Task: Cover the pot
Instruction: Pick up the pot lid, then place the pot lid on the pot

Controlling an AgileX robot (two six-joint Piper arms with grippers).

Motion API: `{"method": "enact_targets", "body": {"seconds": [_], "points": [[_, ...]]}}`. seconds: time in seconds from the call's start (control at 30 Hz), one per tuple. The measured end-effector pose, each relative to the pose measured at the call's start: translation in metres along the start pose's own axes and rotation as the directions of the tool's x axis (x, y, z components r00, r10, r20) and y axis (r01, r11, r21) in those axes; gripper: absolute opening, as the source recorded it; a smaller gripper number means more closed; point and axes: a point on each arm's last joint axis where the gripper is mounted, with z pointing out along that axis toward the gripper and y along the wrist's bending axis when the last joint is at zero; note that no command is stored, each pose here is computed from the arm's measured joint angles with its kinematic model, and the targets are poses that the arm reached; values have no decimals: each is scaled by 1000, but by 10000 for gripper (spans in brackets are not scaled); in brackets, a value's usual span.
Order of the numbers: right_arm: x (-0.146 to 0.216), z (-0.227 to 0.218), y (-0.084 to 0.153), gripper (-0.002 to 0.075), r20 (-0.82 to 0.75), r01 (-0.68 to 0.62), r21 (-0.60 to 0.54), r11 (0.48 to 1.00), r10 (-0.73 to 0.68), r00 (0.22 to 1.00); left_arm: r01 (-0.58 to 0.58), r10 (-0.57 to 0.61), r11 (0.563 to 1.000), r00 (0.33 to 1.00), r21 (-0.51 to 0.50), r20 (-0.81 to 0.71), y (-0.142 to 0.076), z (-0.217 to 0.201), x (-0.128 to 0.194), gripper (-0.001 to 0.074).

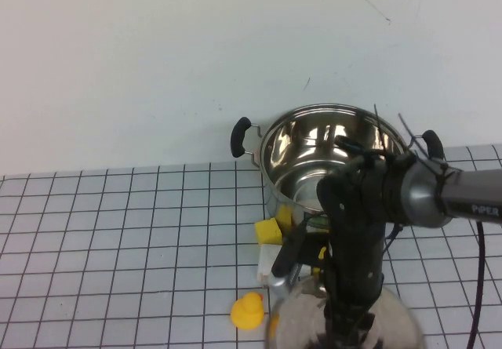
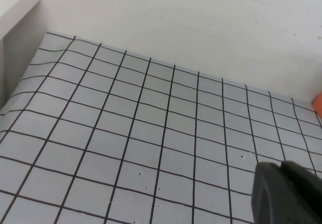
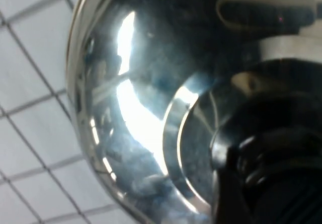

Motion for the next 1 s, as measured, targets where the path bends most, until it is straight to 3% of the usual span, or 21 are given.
{"method": "enact_targets", "body": {"seconds": [0.33, 0.5, 1.0], "points": [[17, -100, -13, 352, 26, -54, 143, 988, 51, 998, 0, 0, 1000, 1000, 0, 0, 0, 0, 0, -3], [15, -143, -20, 353, 117, -84, 203, 976, 61, 991, 0, 0, 1000, 1000, 0, 0, 0, 0, 0, -3], [6, -161, 0, 353, 238, -92, 104, 990, 65, 969, 4, -4, 1000, 1000, 0, 0, 0, 0, 0, -3]]}}
